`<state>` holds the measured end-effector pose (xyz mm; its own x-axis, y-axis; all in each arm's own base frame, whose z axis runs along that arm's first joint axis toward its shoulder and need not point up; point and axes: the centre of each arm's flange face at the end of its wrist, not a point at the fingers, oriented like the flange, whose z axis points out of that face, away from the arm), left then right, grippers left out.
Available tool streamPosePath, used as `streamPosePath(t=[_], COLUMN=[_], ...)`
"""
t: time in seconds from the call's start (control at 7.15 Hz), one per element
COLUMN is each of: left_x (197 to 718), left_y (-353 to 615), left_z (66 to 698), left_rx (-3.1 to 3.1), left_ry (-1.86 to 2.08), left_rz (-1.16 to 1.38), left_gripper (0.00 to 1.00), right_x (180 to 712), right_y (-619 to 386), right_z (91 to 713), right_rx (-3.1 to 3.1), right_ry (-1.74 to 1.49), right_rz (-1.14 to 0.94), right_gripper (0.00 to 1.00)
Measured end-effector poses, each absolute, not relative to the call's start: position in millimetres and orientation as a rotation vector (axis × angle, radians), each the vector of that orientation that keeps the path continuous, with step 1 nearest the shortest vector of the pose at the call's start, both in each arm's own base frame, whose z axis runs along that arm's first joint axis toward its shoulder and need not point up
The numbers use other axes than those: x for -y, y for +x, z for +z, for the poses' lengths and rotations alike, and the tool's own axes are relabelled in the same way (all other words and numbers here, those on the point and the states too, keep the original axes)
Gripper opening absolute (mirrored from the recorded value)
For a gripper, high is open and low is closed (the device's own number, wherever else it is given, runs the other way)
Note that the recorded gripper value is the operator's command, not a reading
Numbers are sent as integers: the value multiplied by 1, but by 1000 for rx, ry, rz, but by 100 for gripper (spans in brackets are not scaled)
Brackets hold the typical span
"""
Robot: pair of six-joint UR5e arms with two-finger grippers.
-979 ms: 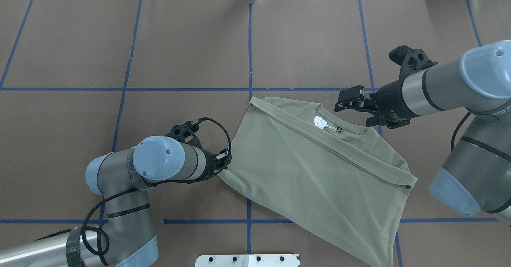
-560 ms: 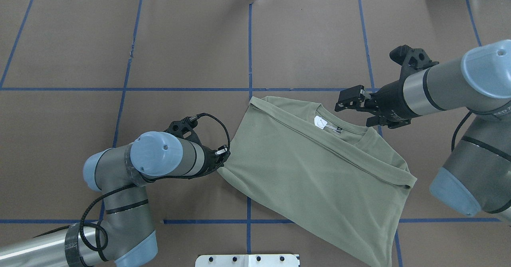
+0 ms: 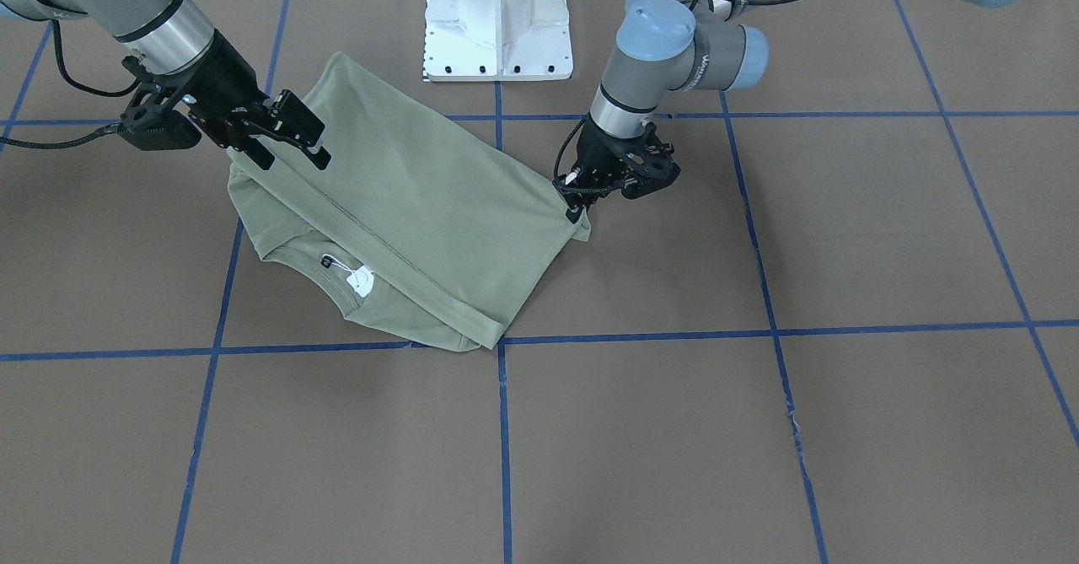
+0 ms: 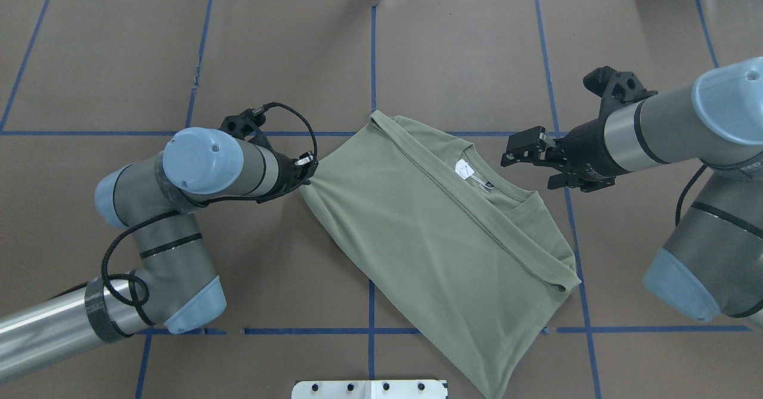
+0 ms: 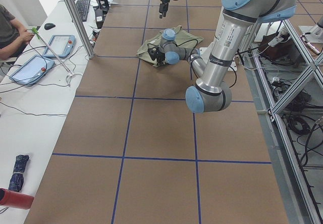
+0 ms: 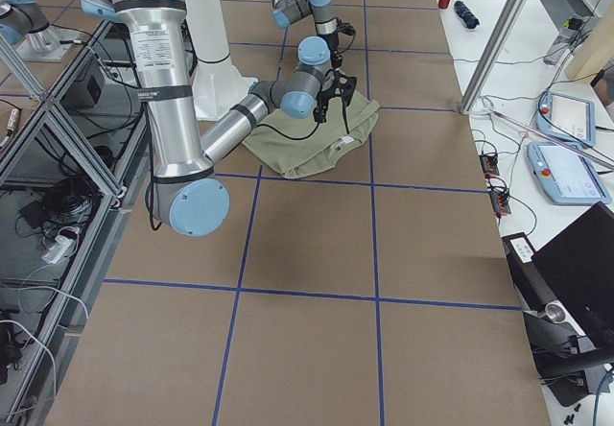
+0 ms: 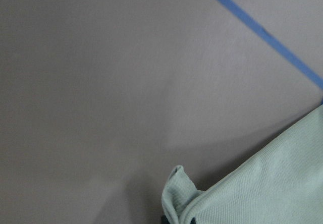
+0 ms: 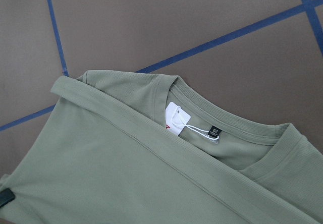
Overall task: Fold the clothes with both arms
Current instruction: 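Grasp the shirt corner with the left gripper and pull it toward the table's far side, then push the shirt farther from the robot with the left gripper, then release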
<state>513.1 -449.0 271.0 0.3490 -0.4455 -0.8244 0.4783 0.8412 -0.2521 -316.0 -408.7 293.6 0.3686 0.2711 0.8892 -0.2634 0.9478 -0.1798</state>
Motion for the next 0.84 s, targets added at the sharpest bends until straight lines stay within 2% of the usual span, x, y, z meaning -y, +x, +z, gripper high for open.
streamPosePath(t=[0.56, 0.84], left_x=[560, 604], left_y=[511, 529], left_z=[275, 255], left_rx=[-980, -978], left_ry=[255, 362], left_rz=[-576, -564], left_gripper=[0, 0], right_x=[412, 412], right_y=[-314, -314], right_z=[295, 296], right_rx=[1141, 1139], right_ry=[-3, -4], right_rz=[352, 353], right_gripper=[100, 100])
